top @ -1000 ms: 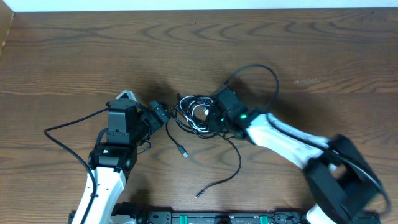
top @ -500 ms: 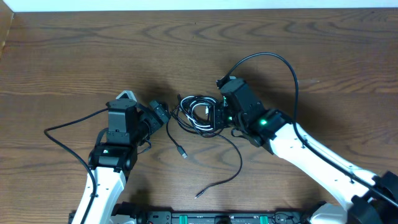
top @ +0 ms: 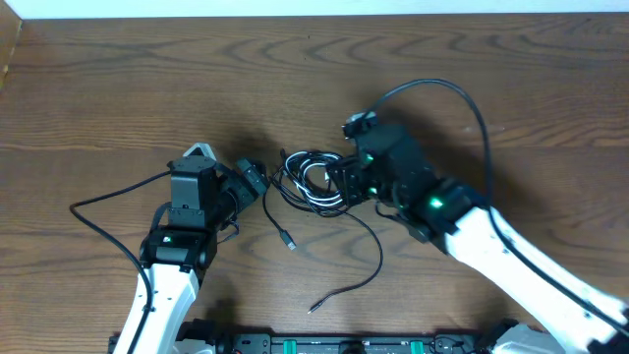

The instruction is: Untangle cables

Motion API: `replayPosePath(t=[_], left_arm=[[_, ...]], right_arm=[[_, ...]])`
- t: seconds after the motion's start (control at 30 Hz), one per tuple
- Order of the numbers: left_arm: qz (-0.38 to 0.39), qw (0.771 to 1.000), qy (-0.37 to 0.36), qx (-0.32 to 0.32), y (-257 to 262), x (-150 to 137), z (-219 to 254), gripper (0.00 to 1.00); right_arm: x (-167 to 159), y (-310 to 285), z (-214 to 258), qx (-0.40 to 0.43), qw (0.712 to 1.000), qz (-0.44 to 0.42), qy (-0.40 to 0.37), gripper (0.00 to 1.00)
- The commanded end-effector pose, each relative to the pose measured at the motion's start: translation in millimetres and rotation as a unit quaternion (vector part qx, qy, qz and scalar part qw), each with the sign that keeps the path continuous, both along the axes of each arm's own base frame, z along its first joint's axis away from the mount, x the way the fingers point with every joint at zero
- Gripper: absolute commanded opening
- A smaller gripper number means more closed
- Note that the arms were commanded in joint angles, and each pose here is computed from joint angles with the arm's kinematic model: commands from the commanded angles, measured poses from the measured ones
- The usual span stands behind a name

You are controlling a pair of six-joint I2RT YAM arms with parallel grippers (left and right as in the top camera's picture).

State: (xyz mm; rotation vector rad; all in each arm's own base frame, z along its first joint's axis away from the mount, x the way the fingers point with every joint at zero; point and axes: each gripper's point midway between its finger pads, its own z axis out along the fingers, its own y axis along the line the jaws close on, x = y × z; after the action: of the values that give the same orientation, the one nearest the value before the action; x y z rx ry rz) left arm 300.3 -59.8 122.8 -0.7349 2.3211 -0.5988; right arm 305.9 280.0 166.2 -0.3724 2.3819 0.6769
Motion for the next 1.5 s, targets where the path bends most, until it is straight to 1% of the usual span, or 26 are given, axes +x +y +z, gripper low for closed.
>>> replayPosePath(t=[0.0,0.17,0.37,0.47,0.57,0.63,0.67,0.77,0.87,0.93,1.03,1.1,1.17,1.3,1.4,1.47], left_arm=[[0.002,1.0,-0.005,0.009,3.3,1.7,2.9,0.98],[0.002,1.0,-0.005,0.009,3.3,1.7,2.9,0.98],[0.002,1.0,-0.005,0.009,3.3,1.7,2.9,0.98],[0.002,1.0,-0.005,0.009,3.3,1.7,3.1,0.98],[0.002,1.0,-0.005,0.009,3.3,1.7,2.9,0.98],[0.002,1.0,-0.005,0.009,3.3,1.7,2.9,0.98],[0.002,1.0,-0.005,0.009,3.3,1.7,2.9,0.98],[0.002,1.0,-0.005,0.009,3.3,1.7,2.9,0.98],[0.002,1.0,-0.005,0.009,3.3,1.7,2.9,0.98],[0.002,1.0,-0.005,0.009,3.3,1.7,2.9,0.98],[0.002,1.0,-0.005,0.009,3.3,1.7,3.1,0.98],[0.002,1.0,-0.005,0.009,3.3,1.7,2.9,0.98],[0.002,1.0,-0.005,0.009,3.3,1.7,2.9,0.98],[0.002,1.0,-0.005,0.009,3.3,1.7,2.9,0.98],[0.002,1.0,-0.005,0.009,3.3,1.7,2.9,0.98],[0.002,1.0,-0.005,0.009,3.3,1.7,2.9,0.98]], right_arm=[[10.4,10.3,-33.1,0.004,0.999,-0.025,0.036,0.36],[27.3,25.1,-65.1,0.003,0.999,-0.024,0.037,0.35],[29.4,36.6,-99.3,0.009,0.998,-0.017,0.067,0.32],[27.4,38.2,-108.6,0.009,0.997,-0.017,0.081,0.31],[24.6,38.9,-109.6,0.007,0.996,-0.006,0.083,0.3],[21.7,38.3,-105.5,0.007,0.996,0.016,0.082,0.35],[18.8,38.2,-102.3,0.01,0.996,0.03,0.084,0.35],[3.7,44.0,-80.4,0.036,0.99,0.115,0.075,0.35],[-13.6,50.4,-54.0,0.064,0.976,0.201,0.049,0.35],[-21.5,52.0,-42.1,0.069,0.97,0.23,0.031,0.39],[-31.4,56.6,-39.6,0.055,0.962,0.266,0.006,0.39],[-38.5,63.0,-46.4,0.039,0.956,0.291,-0.008,0.39],[-40.9,67.5,-56.7,0.017,0.955,0.294,-0.014,0.39],[-33.8,71.4,-79.7,-0.03,0.961,0.273,-0.025,0.37],[-30.6,76.9,-87.1,-0.028,0.961,0.275,-0.03,0.37],[-27.1,80.2,-91.8,-0.026,0.961,0.274,-0.034,0.39]])
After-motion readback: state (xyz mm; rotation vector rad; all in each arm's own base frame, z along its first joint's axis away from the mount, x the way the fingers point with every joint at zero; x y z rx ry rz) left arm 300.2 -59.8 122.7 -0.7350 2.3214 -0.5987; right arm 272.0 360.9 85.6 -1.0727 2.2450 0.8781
